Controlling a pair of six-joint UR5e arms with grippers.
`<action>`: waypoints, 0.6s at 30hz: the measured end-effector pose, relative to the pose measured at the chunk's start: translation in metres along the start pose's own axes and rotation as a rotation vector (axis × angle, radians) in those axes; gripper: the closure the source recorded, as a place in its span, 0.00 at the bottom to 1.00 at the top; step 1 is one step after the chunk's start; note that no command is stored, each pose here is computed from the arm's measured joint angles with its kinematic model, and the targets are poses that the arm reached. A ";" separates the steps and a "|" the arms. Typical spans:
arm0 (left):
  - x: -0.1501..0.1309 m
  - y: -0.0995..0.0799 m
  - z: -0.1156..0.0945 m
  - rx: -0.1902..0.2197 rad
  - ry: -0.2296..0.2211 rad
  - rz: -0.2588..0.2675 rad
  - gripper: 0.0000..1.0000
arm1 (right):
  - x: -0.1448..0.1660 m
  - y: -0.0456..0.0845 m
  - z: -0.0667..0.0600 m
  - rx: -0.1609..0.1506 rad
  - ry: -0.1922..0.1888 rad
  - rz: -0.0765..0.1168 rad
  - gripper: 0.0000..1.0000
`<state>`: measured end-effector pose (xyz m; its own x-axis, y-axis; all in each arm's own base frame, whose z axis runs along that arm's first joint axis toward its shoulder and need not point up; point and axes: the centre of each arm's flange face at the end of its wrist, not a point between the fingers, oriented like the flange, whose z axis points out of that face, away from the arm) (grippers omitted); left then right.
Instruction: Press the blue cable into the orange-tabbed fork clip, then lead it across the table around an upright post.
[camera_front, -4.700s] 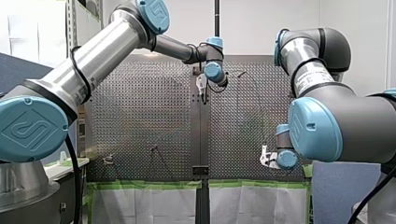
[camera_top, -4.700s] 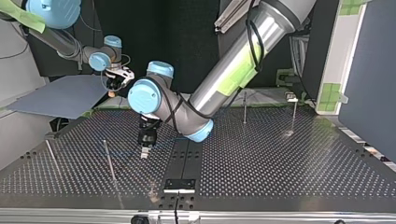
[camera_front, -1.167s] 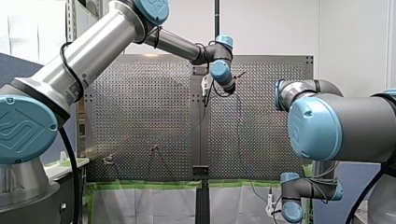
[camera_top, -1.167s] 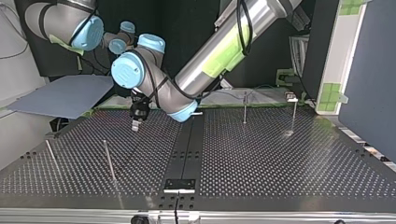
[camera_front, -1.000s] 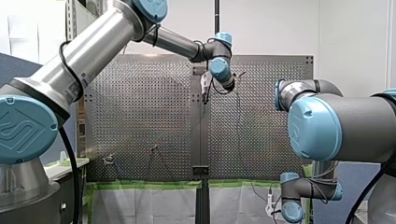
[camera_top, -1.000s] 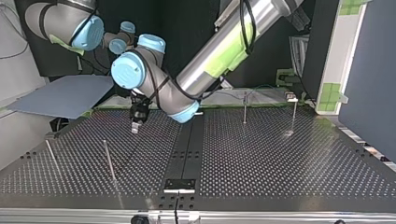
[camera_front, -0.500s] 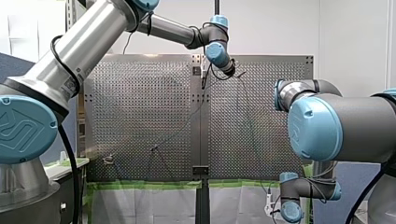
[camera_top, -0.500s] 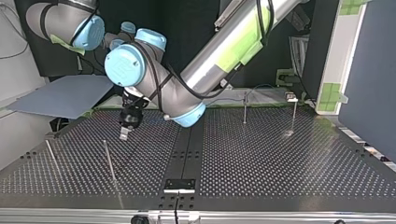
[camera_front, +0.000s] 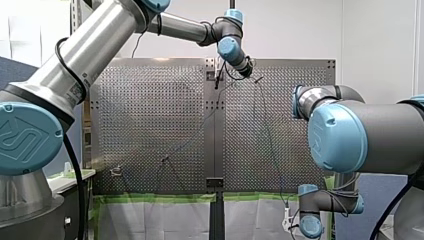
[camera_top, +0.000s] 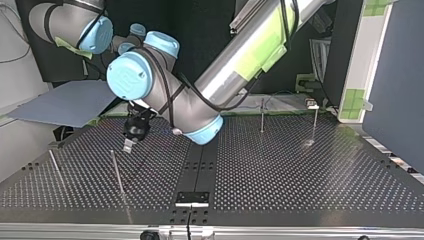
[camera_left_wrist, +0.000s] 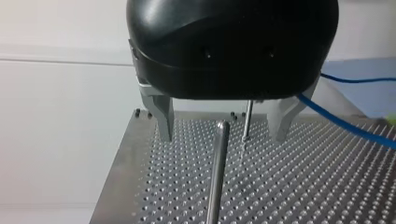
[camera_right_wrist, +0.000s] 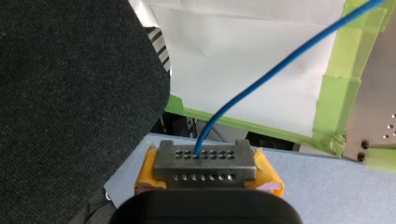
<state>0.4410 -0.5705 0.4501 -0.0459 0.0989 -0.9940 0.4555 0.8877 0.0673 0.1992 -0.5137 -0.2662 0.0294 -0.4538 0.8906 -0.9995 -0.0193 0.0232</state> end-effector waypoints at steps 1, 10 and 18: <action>0.000 0.000 -0.001 0.004 0.006 0.002 0.00 | 0.000 0.000 0.000 0.000 0.000 0.000 1.00; 0.001 -0.002 -0.004 0.016 0.032 0.002 0.00 | 0.000 -0.002 0.000 0.004 0.000 -0.002 1.00; 0.001 0.000 -0.004 0.007 0.033 0.000 0.00 | -0.001 -0.004 -0.001 0.008 -0.002 -0.004 1.00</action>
<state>0.4377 -0.5683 0.4495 -0.0749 0.1141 -0.9906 0.4613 0.8847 0.0671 0.2032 -0.5121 -0.2663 0.0331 -0.4552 0.8898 -0.9993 -0.0282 0.0227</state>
